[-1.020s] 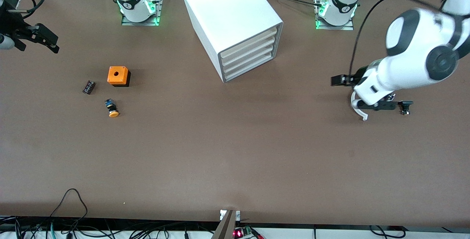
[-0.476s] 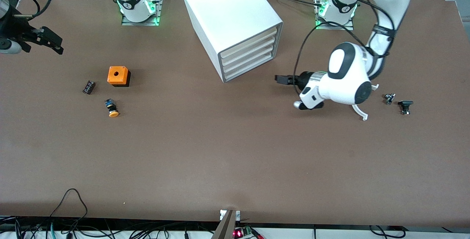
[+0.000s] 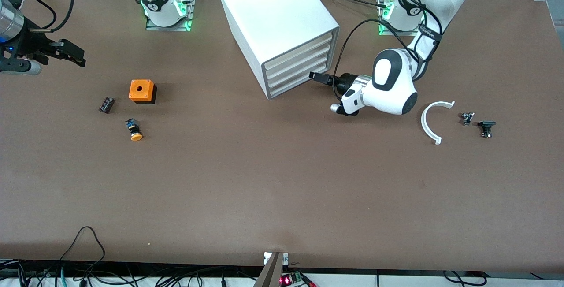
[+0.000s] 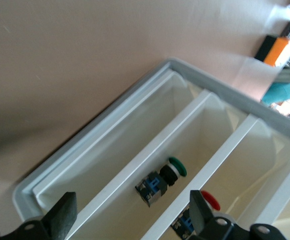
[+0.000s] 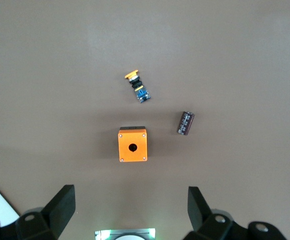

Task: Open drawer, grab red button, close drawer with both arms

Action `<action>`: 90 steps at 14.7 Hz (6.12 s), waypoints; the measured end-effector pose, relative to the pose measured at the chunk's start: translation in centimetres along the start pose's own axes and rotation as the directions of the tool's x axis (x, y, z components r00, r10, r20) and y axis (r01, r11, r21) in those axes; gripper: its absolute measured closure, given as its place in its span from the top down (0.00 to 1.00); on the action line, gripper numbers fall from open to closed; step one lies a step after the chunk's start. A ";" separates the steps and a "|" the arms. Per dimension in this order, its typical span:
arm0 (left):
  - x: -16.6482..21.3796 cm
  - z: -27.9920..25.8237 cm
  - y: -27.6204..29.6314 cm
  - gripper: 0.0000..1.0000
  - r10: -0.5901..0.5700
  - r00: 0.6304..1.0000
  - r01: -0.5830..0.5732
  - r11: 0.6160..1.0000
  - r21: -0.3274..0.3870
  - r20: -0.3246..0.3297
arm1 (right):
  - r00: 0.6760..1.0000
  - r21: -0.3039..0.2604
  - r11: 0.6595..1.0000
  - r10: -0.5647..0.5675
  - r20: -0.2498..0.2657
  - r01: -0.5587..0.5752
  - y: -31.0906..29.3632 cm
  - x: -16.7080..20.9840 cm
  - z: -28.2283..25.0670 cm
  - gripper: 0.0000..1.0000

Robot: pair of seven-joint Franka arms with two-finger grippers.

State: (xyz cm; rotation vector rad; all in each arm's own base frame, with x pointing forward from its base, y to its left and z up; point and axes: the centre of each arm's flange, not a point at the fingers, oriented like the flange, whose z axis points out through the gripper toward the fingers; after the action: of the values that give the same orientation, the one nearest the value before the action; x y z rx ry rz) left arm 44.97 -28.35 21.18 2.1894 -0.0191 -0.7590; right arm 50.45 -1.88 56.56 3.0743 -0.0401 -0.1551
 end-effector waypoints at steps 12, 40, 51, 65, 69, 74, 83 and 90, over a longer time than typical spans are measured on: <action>-2.8 2.8 0.3 0.92 0.095 0.991 -0.087 0.992 -0.093 0.093 | 0.998 0.102 0.993 -0.059 0.003 0.059 -4.4 2.0 2.2 1.00; 1.3 -17.3 -3.4 0.85 0.101 0.895 -0.158 0.983 -0.097 -0.434 | 0.759 0.126 0.751 -0.625 -0.184 0.649 -38.0 4.8 4.4 1.00; -5.6 -35.2 -0.3 1.00 0.382 0.758 -0.209 0.910 0.357 -0.529 | 0.199 0.025 0.202 -0.923 -0.330 0.979 -55.7 -2.7 5.5 1.00; -19.4 -45.6 9.8 1.00 0.282 0.886 0.081 0.687 0.722 -0.368 | -0.079 -0.023 -0.076 -0.969 -0.234 0.997 -61.0 -3.0 12.9 1.00; -22.0 -45.1 10.8 1.00 0.240 0.868 0.179 0.666 0.725 -0.434 | -0.095 -0.018 -0.093 -0.973 -0.212 0.995 -61.8 -3.6 14.4 1.00; -21.1 -43.6 11.8 1.00 0.247 0.855 0.209 0.639 0.740 -0.455 | -0.106 0.005 -0.109 -0.980 -0.170 0.994 -62.8 -3.9 18.1 1.00; -20.2 -43.8 11.5 1.00 0.269 0.840 0.210 0.639 0.740 -0.471 | -0.133 0.002 -0.134 -0.980 -0.150 0.991 -63.8 -4.8 19.3 1.00; -20.0 -43.9 11.4 1.00 0.271 0.839 0.210 0.640 0.739 -0.473 | -0.151 -0.006 -0.151 -0.981 -0.118 0.989 -64.2 -5.1 20.9 0.93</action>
State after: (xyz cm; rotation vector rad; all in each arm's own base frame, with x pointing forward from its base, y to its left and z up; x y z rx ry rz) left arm 54.26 -0.82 61.31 3.1700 -0.1129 -0.0073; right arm 44.73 61.06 32.20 2.1639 2.4397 -0.0497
